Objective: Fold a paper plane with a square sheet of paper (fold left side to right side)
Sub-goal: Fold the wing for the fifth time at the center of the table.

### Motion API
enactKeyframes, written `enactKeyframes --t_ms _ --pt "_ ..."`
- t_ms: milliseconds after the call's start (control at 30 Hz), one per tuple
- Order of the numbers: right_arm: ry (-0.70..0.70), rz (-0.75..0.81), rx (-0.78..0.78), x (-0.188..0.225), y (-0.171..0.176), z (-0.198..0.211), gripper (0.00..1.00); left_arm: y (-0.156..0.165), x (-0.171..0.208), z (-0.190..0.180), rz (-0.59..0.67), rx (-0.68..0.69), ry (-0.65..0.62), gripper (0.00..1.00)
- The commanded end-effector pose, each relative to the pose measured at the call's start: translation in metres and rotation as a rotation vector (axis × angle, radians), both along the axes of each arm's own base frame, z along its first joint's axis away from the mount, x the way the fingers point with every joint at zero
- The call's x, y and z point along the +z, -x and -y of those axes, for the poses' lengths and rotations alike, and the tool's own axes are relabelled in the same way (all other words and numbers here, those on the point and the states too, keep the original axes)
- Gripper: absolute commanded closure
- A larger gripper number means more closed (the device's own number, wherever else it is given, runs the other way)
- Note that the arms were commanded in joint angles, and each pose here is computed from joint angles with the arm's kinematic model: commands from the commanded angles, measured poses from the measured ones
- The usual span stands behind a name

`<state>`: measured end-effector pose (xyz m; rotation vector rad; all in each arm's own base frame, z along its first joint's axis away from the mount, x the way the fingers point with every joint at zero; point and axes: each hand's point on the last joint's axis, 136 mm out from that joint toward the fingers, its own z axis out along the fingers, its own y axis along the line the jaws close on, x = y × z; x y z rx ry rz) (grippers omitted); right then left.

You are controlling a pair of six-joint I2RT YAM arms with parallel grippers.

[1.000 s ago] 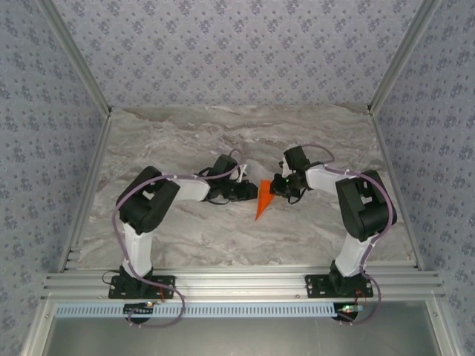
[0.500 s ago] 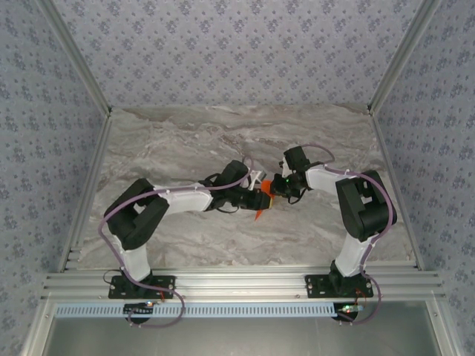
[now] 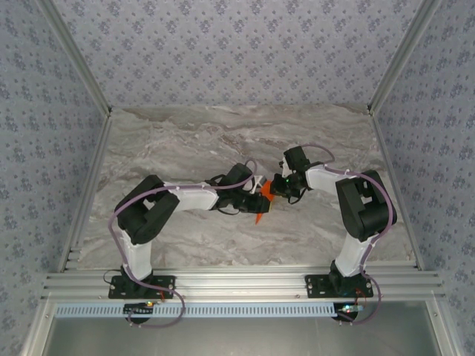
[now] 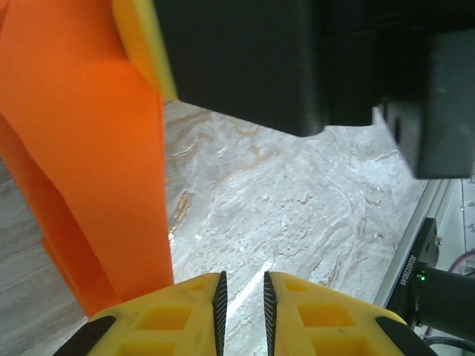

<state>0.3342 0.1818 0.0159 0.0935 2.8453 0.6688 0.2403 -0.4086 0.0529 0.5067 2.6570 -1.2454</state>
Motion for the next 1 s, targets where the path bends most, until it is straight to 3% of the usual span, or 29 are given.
enactKeyframes --t_ms 0,967 --pt "0.118 -0.132 -0.02 -0.03 0.031 0.025 0.84 -0.005 -0.005 -0.001 0.018 -0.004 -0.036 0.78" --pt "0.081 -0.087 -0.006 -0.015 0.022 0.018 0.83 0.003 -0.042 -0.018 -0.029 0.017 -0.128 0.79"
